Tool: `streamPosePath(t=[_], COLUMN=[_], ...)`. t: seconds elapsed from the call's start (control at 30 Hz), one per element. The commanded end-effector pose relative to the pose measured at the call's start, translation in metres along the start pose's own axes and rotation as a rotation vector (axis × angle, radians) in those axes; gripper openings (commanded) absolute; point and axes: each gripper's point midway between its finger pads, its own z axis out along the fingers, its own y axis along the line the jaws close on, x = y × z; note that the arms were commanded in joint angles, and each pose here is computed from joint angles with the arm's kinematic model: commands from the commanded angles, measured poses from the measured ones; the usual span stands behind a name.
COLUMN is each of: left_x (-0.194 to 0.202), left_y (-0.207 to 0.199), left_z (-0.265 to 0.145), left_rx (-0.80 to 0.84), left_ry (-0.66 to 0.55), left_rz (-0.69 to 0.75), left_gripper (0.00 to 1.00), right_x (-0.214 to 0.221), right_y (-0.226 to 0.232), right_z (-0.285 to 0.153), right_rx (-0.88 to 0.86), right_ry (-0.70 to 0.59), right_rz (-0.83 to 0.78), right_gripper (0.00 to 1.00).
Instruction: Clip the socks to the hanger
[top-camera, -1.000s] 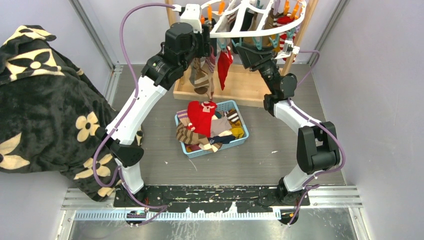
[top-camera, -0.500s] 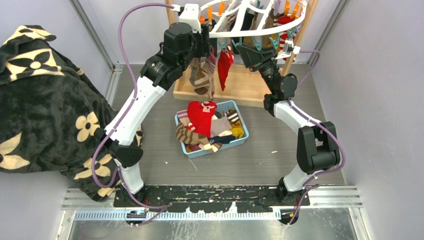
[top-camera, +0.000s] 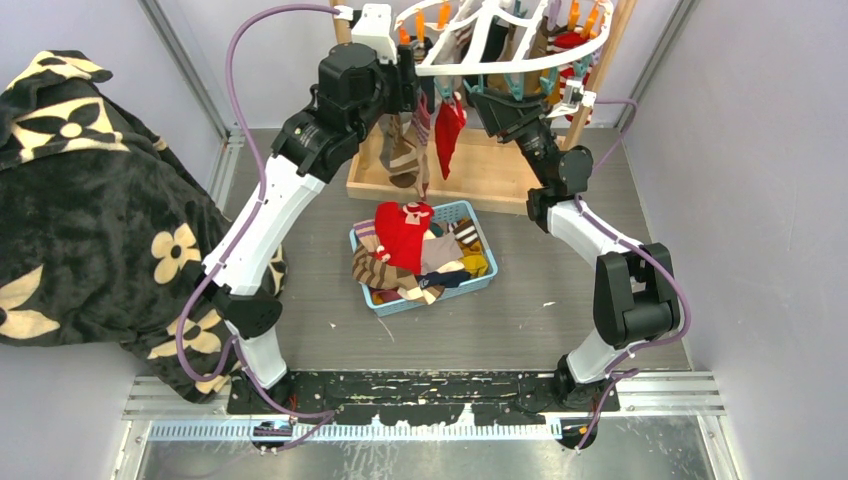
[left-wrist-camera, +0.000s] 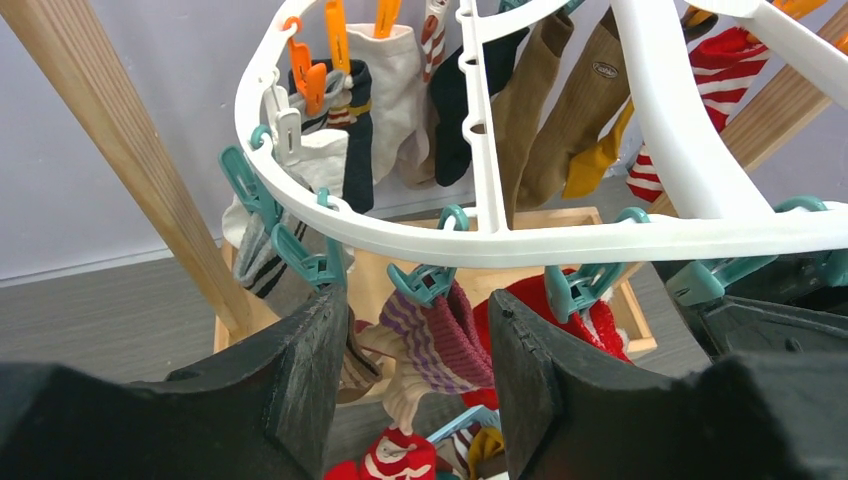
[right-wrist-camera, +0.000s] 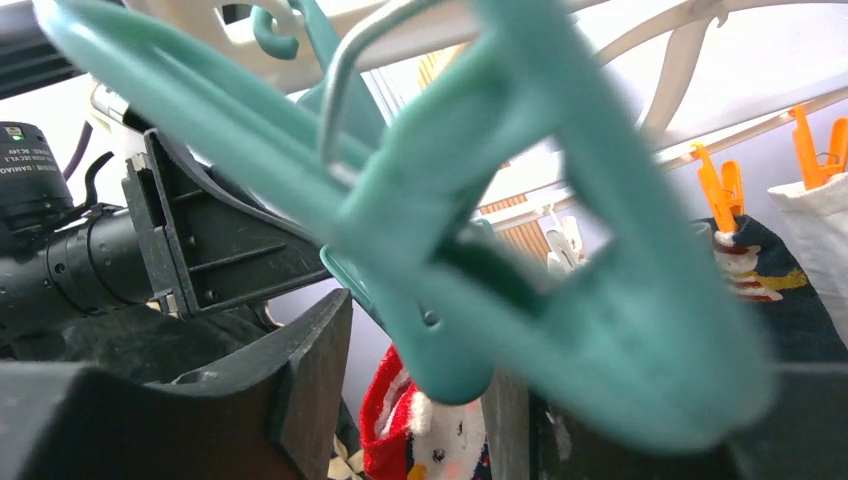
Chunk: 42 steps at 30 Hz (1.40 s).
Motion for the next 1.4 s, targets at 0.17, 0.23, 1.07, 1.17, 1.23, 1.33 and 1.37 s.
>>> streamPosePath(t=[0.17, 0.23, 1.07, 1.17, 1.23, 1.33, 1.37], left_x=[-0.041, -0.042, -0.037, -0.033, -0.029, -0.024, -0.026], left_y=[0.001, 0.002, -0.081, -0.090, -0.091, -0.088, -0.086], left_z=[-0.026, -0.027, -0.060, -0.057, -0.052, -0.040, -0.037], left_rx=[0.027, 0.028, 0.384, 0.416, 0.409, 0.371, 0.362], left_ry=[-0.098, -0.099, 0.047, 0.072, 0.081, 0.076, 0.065], left_rz=[-0.040, -0.041, -0.283, -0.313, -0.315, -0.313, -0.310], left_gripper=[0.55, 0.55, 0.77, 0.72, 0.71, 0.67, 0.66], right_x=[-0.033, -0.034, 0.000, 0.003, 0.004, 0.005, 0.006], right_y=[0.038, 0.043, 0.080, 0.084, 0.086, 0.088, 0.088], right_z=[0.008, 0.009, 0.039, 0.042, 0.043, 0.044, 0.045], right_rx=[-0.098, -0.110, -0.050, -0.056, -0.057, -0.059, -0.058], right_ry=[-0.093, -0.093, -0.085, -0.082, -0.079, -0.075, -0.072], right_rz=[-0.065, -0.055, -0.137, -0.134, -0.132, -0.134, -0.135], right_gripper=[0.38, 0.33, 0.20, 0.20, 0.20, 0.20, 0.20])
